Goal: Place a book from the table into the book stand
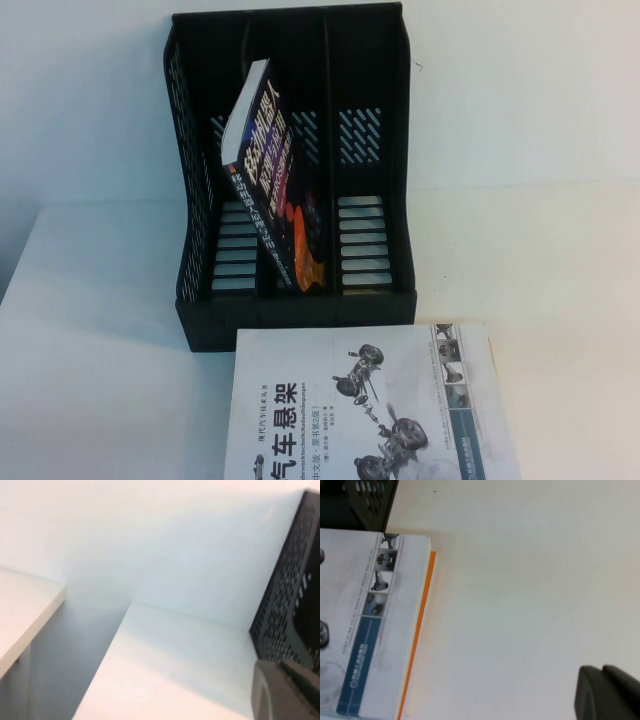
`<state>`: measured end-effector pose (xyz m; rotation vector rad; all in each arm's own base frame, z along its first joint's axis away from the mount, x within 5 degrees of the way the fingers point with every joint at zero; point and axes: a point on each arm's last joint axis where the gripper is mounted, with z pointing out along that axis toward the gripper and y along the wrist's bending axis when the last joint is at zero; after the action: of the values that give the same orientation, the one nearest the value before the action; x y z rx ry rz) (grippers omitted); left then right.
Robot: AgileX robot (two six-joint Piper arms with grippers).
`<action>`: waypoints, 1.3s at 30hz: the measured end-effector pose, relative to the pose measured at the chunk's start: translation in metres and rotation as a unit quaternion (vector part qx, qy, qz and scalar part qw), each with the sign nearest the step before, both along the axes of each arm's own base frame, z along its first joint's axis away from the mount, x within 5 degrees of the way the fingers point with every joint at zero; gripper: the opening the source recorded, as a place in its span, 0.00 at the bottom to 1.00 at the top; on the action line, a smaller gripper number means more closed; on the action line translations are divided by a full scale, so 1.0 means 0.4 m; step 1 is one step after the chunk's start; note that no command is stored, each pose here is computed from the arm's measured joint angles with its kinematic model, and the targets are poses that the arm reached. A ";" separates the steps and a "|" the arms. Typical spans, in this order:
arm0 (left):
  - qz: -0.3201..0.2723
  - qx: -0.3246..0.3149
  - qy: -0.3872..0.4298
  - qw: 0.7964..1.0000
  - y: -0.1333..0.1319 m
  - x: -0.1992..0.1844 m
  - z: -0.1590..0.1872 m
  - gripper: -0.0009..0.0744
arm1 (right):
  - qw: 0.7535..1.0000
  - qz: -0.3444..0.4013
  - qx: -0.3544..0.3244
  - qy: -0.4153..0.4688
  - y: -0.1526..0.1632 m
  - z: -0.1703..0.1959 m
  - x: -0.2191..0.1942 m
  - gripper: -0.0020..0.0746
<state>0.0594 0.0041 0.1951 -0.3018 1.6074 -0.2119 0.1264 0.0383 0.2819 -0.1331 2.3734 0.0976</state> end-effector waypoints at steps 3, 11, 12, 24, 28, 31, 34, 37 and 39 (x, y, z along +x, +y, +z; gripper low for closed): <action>0.011 -0.018 0.006 1.000 0.005 -0.007 -0.007 0.01 | 1.000 0.000 0.000 0.000 0.000 0.000 0.000 0.02; 0.022 -0.009 0.033 0.999 0.010 -0.010 -0.020 0.01 | 1.000 0.000 0.000 0.001 0.000 -0.001 0.000 0.02; 0.023 -0.008 0.034 0.999 0.010 -0.010 -0.020 0.01 | 1.000 0.000 0.000 0.001 0.000 -0.001 0.000 0.02; -0.042 0.034 0.067 0.996 -0.017 -0.011 -0.035 0.01 | 1.000 0.000 0.000 0.001 0.000 -0.001 0.000 0.02; -0.066 0.075 0.114 0.988 -0.023 -0.017 -0.056 0.01 | 1.000 0.000 0.000 0.001 0.000 -0.001 0.000 0.02; -0.064 0.096 0.119 0.986 -0.021 -0.017 -0.058 0.01 | 1.000 0.000 0.000 0.001 0.000 -0.001 0.000 0.02; -0.057 0.108 0.120 0.985 -0.017 -0.017 -0.058 0.01 | 1.000 0.000 0.000 0.001 0.000 -0.001 0.000 0.02; -0.056 0.112 0.121 0.985 -0.016 -0.017 -0.058 0.01 | 1.000 0.000 0.000 0.001 0.000 -0.001 0.000 0.02; -0.055 0.113 0.121 0.985 -0.015 -0.017 -0.058 0.01 | 1.000 0.000 0.000 0.001 0.000 -0.001 0.000 0.02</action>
<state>0.0525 -0.0021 0.1717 -0.0643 1.8722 -0.0785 0.1263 0.0382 0.2814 -0.1334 2.3748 0.0970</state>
